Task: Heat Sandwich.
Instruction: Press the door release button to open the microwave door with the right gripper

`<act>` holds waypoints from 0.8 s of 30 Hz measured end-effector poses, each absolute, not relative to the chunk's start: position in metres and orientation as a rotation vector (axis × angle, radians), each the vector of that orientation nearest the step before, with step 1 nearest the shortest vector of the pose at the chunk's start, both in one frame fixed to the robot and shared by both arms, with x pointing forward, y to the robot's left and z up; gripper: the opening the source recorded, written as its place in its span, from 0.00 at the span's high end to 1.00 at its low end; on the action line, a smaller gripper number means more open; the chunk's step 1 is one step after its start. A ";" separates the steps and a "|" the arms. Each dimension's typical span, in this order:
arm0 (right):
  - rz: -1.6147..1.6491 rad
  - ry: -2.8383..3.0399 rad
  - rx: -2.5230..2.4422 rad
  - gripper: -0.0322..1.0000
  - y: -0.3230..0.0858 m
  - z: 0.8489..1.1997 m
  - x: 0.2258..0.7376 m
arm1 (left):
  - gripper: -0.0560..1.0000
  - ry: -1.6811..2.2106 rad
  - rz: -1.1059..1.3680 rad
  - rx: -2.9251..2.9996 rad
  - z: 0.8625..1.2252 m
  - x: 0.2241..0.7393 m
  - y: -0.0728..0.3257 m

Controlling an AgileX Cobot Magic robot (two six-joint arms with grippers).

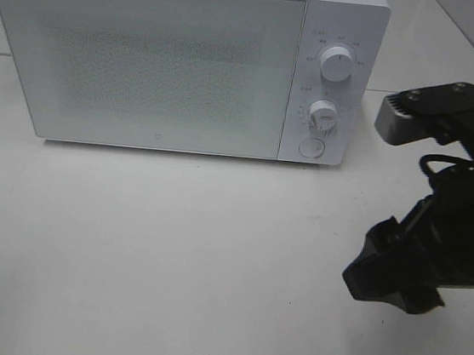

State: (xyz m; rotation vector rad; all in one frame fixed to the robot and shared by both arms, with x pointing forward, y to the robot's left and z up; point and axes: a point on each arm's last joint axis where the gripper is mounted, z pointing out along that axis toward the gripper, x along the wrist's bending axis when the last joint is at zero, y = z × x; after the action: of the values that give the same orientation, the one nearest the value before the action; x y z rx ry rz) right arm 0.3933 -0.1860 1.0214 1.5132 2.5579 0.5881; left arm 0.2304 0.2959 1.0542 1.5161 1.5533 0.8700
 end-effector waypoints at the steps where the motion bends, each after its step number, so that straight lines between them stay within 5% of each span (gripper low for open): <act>1: 0.592 2.558 1.508 0.25 -0.188 1.025 0.390 | 0.02 1.553 0.870 1.516 1.054 0.230 0.296; 24: 0.769 2.365 1.330 0.25 -0.276 1.080 0.278 | 0.02 1.553 0.870 1.516 1.054 0.230 0.296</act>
State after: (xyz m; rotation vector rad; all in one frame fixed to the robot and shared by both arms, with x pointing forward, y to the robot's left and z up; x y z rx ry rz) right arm 0.2784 -0.2758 1.0803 1.3302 2.3647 0.7692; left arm 0.2304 0.2959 1.0542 1.5161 1.5533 0.8700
